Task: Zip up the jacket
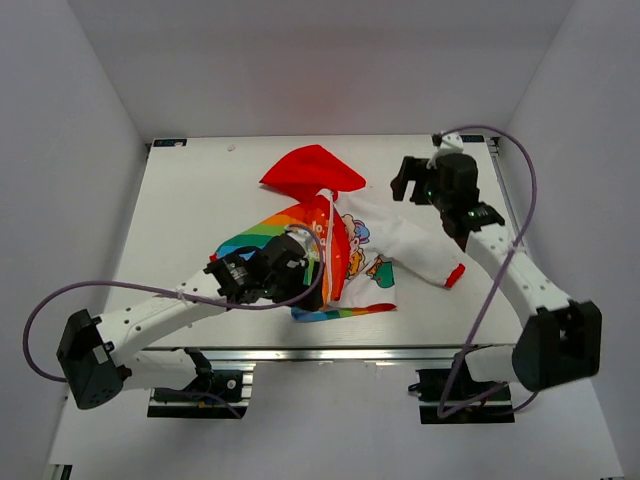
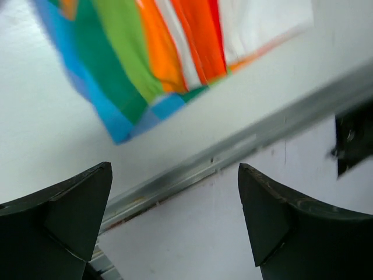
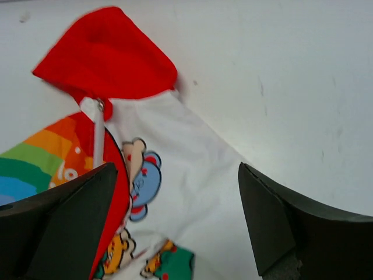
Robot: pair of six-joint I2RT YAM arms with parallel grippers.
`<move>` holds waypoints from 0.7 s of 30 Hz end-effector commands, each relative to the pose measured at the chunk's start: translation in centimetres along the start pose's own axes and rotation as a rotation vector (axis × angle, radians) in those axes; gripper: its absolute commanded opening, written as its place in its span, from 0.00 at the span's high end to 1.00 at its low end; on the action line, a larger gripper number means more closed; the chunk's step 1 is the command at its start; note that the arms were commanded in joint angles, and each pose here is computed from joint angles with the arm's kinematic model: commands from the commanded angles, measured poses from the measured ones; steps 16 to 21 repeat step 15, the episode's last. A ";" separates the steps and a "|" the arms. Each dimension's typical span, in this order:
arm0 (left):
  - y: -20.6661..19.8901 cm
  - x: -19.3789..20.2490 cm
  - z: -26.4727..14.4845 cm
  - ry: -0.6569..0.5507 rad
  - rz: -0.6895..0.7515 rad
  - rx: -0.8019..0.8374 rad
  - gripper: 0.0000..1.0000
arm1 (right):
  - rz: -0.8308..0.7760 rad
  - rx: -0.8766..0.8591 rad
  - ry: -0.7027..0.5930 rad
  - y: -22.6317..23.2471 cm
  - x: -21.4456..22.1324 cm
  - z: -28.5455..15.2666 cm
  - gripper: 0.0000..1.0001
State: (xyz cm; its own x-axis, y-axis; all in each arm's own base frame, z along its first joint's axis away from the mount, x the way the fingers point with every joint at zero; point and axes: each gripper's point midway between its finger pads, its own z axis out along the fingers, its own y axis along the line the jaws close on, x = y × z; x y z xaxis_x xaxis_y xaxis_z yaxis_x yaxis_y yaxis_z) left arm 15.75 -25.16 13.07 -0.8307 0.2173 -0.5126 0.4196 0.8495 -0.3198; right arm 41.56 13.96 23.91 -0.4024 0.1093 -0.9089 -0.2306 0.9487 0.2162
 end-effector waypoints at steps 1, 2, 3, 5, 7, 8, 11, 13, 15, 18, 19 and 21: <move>5.2 -4.9 -3.1 -0.143 -0.239 -0.266 0.02 | 0.125 0.206 0.090 -3.4 4.7 -4.0 0.11; 6.3 -5.8 -3.3 -0.150 -0.270 -0.287 0.02 | 0.133 0.219 0.063 -3.6 4.3 -4.8 0.11; 7.3 -6.7 -3.7 -0.165 -0.288 -0.316 0.02 | 0.134 0.258 0.073 -4.3 4.7 -6.0 0.11; 11.2 -9.9 -6.3 -0.281 -0.368 -0.460 0.02 | 0.131 0.263 0.005 -4.4 3.5 -8.6 0.11; 12.9 -11.9 -9.0 -0.384 -0.418 -0.518 0.02 | 0.125 0.293 -0.049 -5.1 3.4 -10.9 0.11; 13.5 -13.8 -11.6 -0.492 -0.464 -0.497 0.02 | 0.127 0.307 -0.072 -5.4 3.3 -11.6 0.11; 13.6 -16.1 -15.5 -0.634 -0.468 -0.404 0.02 | 0.139 0.301 -0.144 -5.6 2.9 -13.8 0.11; 13.4 -16.2 -16.2 -0.655 -0.463 -0.394 0.02 | 0.134 0.279 -0.167 -5.3 2.7 -14.8 0.11; 13.6 -15.8 -15.8 -0.628 -0.467 -0.404 0.02 | 0.124 0.258 -0.169 -4.9 2.5 -15.4 0.10; 13.6 -15.8 -15.8 -0.628 -0.467 -0.404 0.02 | 0.124 0.258 -0.169 -4.9 2.5 -15.4 0.10; 13.6 -15.8 -15.8 -0.628 -0.467 -0.404 0.02 | 0.124 0.258 -0.169 -4.9 2.5 -15.4 0.10; 13.6 -15.8 -15.8 -0.628 -0.467 -0.404 0.02 | 0.124 0.258 -0.169 -4.9 2.5 -15.4 0.10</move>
